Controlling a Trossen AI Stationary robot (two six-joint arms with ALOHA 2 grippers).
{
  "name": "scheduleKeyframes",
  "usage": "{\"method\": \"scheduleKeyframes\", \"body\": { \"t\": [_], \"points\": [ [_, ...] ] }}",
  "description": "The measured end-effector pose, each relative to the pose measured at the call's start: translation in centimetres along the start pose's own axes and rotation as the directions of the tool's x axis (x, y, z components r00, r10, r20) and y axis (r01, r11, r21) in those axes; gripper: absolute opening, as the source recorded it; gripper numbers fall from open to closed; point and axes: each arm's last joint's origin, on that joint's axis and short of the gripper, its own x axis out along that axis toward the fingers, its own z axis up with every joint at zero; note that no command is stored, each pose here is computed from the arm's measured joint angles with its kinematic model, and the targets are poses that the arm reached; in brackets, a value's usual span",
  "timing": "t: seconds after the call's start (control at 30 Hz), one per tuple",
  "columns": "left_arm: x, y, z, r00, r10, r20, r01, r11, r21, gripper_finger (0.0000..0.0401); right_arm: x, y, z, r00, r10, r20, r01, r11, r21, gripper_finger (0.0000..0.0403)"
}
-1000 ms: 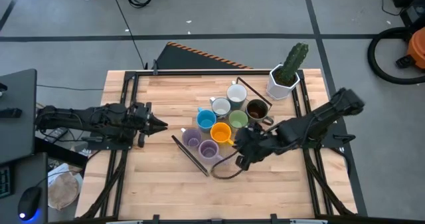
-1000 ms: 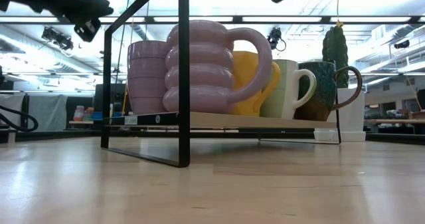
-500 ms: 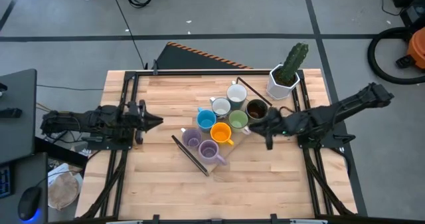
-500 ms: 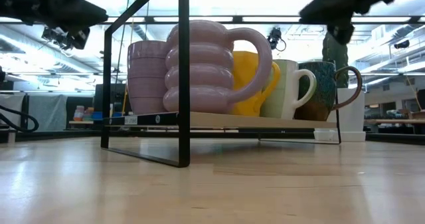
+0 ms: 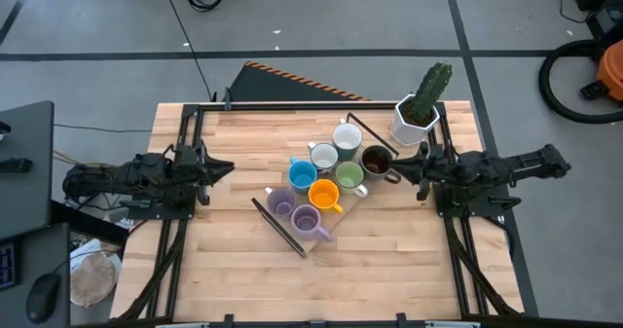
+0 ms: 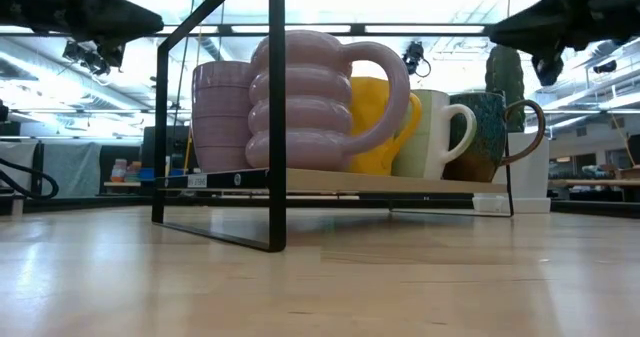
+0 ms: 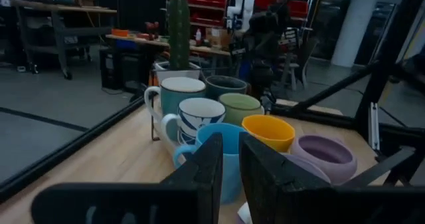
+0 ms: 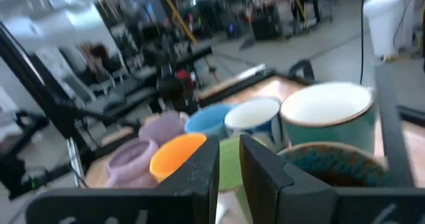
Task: Place coffee mugs
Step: Return to Home Position
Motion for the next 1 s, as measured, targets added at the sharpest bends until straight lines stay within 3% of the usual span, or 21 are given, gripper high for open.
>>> {"method": "scheduleKeyframes", "body": {
  "t": [0.33, 0.8, 1.0],
  "points": [
    [0.6, 0.1, -2.0, 1.0, -0.002, 0.014, 0.002, 1.0, -0.018, 0.0054, -0.8, -1.7, -2.4, 0.979, 0.02, 0.201, -0.02, 1.0, -0.002, 0.0064],
    [0.9, 0.1, -2.9, 0.997, -0.009, 0.075, 0.006, 0.999, 0.046, 0.0054, -0.6, -2.6, -4.4, 0.979, -0.068, 0.19, 0.072, 0.997, -0.011, 0.0064],
    [0.9, 0.1, -2.9, 0.997, -0.01, 0.073, 0.014, 0.998, -0.065, 0.0054, -0.6, -2.6, -4.3, 0.979, -0.06, 0.194, 0.062, 0.998, -0.002, 0.0064]
  ]
}}
